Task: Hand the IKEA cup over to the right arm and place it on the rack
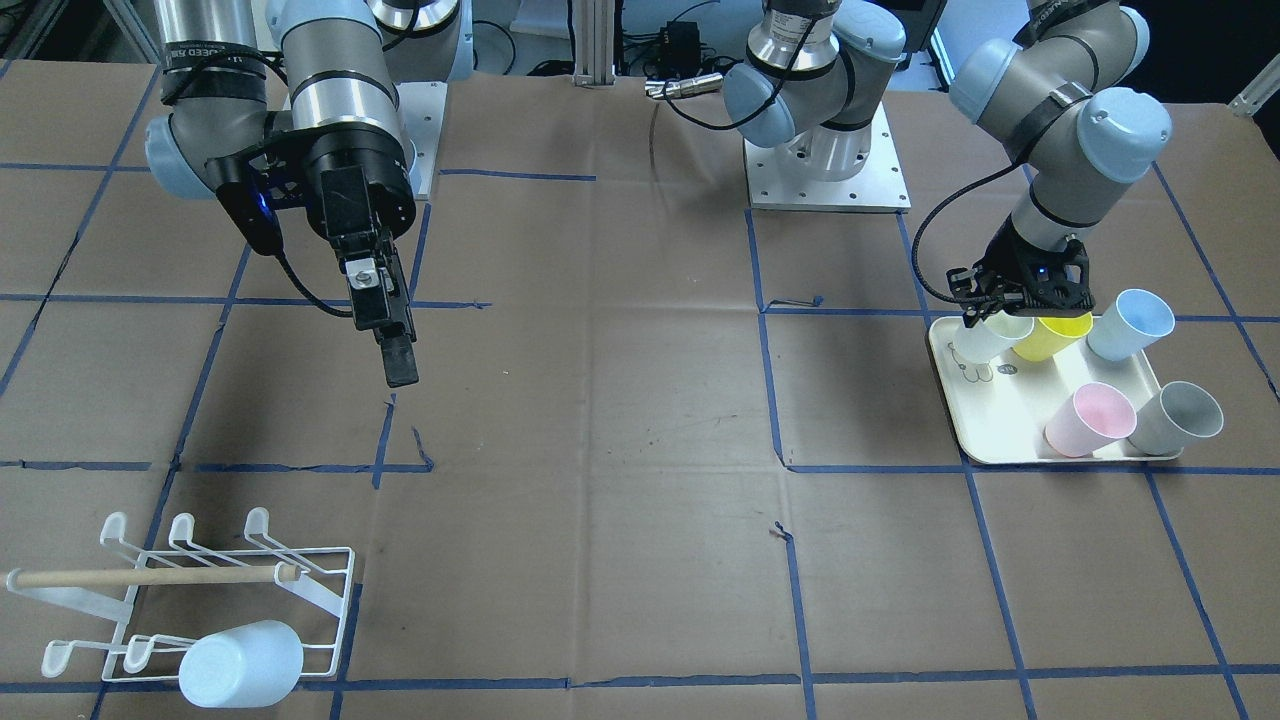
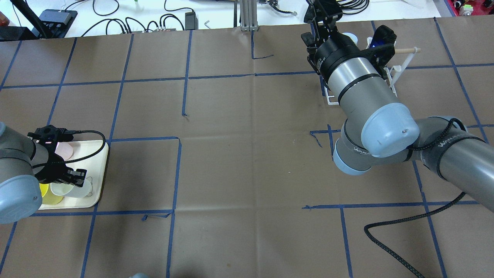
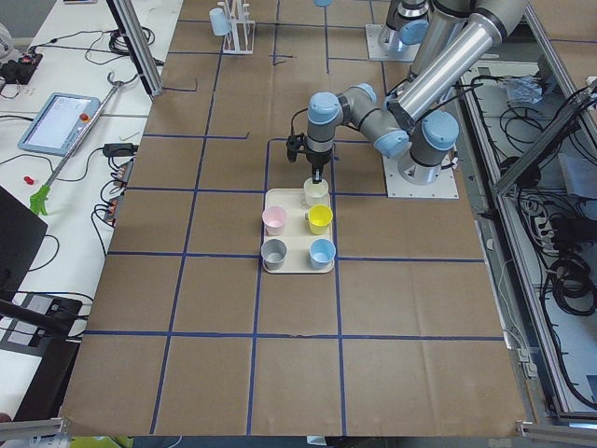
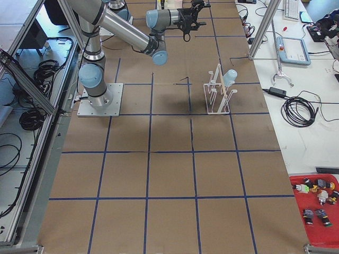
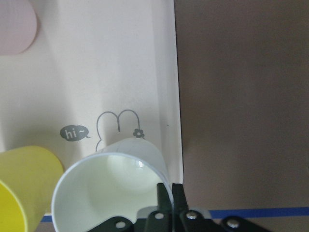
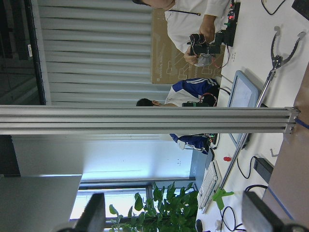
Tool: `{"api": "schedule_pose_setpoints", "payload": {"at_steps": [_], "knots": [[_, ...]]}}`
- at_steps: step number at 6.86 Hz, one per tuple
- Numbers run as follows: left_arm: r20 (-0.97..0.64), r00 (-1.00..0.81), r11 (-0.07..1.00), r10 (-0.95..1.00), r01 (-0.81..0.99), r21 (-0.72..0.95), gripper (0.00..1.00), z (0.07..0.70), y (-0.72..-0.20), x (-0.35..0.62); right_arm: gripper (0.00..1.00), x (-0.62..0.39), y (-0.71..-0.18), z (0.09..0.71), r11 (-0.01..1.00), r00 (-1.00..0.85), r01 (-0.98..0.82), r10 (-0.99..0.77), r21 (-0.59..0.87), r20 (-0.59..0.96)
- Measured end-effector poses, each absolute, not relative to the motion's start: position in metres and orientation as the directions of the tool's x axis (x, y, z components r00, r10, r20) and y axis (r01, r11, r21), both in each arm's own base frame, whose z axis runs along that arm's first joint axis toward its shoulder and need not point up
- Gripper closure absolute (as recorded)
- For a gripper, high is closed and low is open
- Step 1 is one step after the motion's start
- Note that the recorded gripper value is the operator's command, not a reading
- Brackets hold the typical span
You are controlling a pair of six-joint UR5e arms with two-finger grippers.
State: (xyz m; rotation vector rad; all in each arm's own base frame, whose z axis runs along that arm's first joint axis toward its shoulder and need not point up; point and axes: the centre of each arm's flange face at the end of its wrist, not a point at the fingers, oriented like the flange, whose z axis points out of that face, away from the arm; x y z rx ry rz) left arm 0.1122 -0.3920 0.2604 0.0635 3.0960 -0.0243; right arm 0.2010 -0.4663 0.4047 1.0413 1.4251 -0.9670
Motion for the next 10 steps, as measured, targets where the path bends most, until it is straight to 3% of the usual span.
{"api": "schedule_pose_setpoints", "payload": {"at_steps": [4,6,8,10], "knots": [[-0.028,-0.997,0.997,0.077,0.078,-0.012,1.0,0.409,-0.466,0.135,0.0,0.201,-0.465,0.403,0.29,-0.043,0.957,0.097,-0.013,-0.994],[-0.002,-0.995,0.994,0.104,0.104,-0.028,1.0,0.454,-0.5,0.142,0.0,0.203,-0.465,0.404,0.296,-0.045,0.955,0.104,-0.012,-0.994],[0.153,-0.969,0.97,0.192,0.163,-0.182,1.0,0.467,-0.54,0.119,0.0,0.213,-0.46,0.404,0.316,-0.043,0.949,0.107,-0.007,-0.993],[0.351,-0.875,0.876,0.333,0.15,-0.458,1.0,0.478,-0.568,0.085,0.0,0.222,-0.456,0.404,0.337,0.001,0.94,0.125,0.044,-0.992]]}}
